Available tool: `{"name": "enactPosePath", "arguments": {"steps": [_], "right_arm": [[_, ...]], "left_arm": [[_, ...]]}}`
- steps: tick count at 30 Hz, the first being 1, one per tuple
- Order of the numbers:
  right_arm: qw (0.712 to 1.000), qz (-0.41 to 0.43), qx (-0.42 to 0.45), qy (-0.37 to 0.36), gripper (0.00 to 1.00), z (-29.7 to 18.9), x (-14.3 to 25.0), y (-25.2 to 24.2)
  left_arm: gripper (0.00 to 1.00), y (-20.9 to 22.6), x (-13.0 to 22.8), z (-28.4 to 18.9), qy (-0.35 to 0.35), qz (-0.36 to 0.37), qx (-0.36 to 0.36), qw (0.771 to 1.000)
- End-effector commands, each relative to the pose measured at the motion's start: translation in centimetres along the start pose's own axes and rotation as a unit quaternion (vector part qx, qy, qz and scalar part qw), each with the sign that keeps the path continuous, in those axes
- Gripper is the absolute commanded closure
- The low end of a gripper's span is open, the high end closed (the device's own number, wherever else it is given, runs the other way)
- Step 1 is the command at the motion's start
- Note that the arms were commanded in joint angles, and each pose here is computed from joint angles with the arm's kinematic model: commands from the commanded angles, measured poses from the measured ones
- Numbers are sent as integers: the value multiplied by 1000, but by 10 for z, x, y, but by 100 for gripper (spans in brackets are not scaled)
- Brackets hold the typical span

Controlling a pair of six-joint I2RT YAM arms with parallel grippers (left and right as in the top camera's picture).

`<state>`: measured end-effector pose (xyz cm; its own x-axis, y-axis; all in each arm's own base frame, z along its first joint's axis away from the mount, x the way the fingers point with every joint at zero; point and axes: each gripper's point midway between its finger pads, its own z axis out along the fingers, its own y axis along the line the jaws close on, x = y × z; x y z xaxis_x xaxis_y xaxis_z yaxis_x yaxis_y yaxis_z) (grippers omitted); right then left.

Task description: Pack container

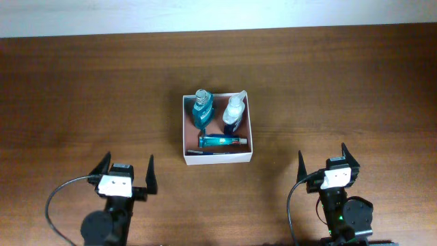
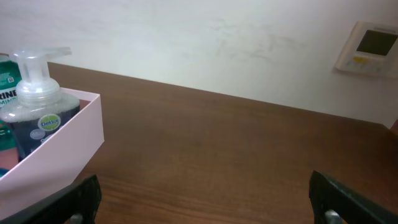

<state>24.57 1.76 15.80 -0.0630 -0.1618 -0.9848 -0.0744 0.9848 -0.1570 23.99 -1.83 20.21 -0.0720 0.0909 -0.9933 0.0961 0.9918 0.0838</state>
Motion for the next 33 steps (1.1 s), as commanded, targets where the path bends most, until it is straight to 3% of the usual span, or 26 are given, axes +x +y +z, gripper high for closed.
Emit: {"name": "enactPosePath", "arguments": {"steps": [1,4,12,33], "right_arm": [[1000,6,1,3,1,0,3,0],[1000,6,1,3,1,0,3,0],[1000,6,1,3,1,0,3,0],[1000,6,1,3,1,0,3,0]], "left_arm": [[1,5,-1,4,-61,39,-19,997],[1,4,5,5,-80,52,-22,995],[1,-1,46,9,1,50,-7,999],[1,0,44,9,-2,50,-8,999]]}}
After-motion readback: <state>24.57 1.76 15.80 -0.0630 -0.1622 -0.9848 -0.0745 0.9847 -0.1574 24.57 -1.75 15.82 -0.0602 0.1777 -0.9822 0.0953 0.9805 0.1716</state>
